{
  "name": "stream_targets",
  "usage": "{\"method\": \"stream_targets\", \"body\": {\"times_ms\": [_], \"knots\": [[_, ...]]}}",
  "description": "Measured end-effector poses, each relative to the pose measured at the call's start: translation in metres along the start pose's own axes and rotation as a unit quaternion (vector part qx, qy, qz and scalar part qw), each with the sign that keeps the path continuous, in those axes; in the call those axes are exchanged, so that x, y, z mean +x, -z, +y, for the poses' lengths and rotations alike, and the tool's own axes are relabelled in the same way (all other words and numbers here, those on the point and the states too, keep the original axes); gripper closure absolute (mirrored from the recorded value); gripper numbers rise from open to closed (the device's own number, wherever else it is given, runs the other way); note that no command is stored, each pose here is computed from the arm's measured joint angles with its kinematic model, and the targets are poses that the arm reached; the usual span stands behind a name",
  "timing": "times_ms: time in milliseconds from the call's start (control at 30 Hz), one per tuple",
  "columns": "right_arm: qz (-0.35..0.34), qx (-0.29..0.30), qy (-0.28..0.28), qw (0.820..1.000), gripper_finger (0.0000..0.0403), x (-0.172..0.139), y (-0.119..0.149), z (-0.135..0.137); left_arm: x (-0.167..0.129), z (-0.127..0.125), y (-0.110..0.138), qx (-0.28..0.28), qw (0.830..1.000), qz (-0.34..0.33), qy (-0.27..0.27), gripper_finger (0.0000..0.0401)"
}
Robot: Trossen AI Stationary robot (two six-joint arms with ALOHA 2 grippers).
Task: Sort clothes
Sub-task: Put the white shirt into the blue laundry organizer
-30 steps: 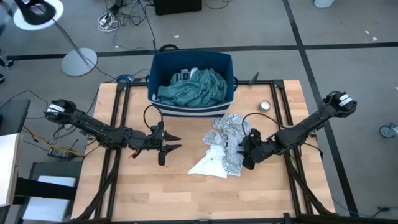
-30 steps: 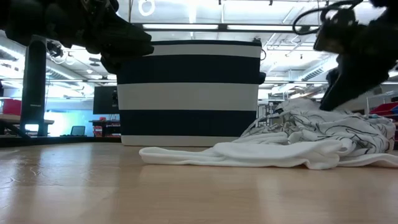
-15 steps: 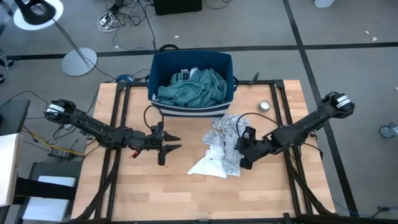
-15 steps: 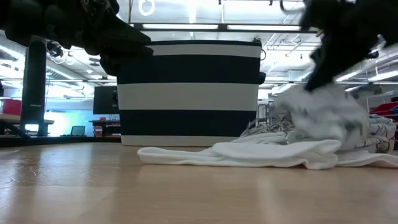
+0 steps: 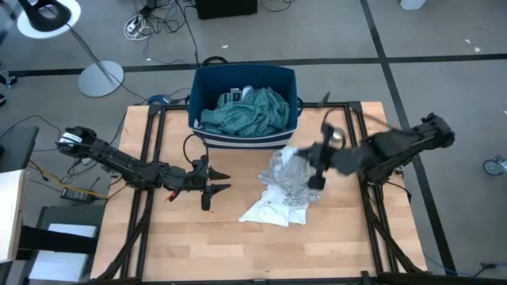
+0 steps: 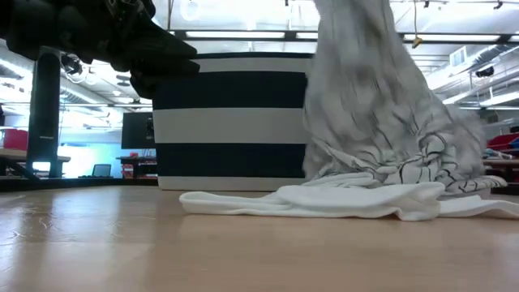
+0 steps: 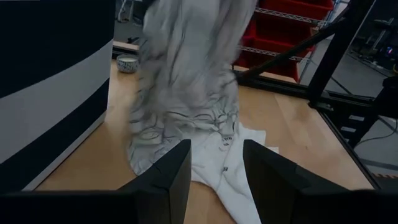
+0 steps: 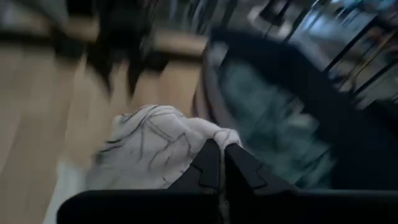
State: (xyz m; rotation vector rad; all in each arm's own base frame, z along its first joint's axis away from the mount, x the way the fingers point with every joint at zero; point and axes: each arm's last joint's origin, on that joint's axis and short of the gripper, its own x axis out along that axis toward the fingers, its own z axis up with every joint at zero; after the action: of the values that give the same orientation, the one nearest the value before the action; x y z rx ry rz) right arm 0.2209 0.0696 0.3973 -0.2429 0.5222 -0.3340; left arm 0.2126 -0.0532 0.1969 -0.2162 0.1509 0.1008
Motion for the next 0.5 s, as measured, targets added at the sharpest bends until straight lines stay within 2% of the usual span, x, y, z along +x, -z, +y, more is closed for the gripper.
{"method": "stream_targets", "body": {"times_ms": [133,267,500], "knots": [[-0.075,0.018,0.032,0.997,0.0401,-0.018,-0.038,-0.030,0.000,0.000,0.000,0.000,1.000,0.000,0.000,0.0250],[-0.158,0.014,0.071,0.985,0.0401,-0.030,-0.069,-0.059,0.000,0.000,0.000,0.000,1.000,0.000,0.000,0.0250],[-0.267,0.000,0.111,0.957,0.0401,-0.019,-0.114,-0.098,0.000,0.000,-0.001,0.001,1.000,-0.003,0.001,0.0250]]}}
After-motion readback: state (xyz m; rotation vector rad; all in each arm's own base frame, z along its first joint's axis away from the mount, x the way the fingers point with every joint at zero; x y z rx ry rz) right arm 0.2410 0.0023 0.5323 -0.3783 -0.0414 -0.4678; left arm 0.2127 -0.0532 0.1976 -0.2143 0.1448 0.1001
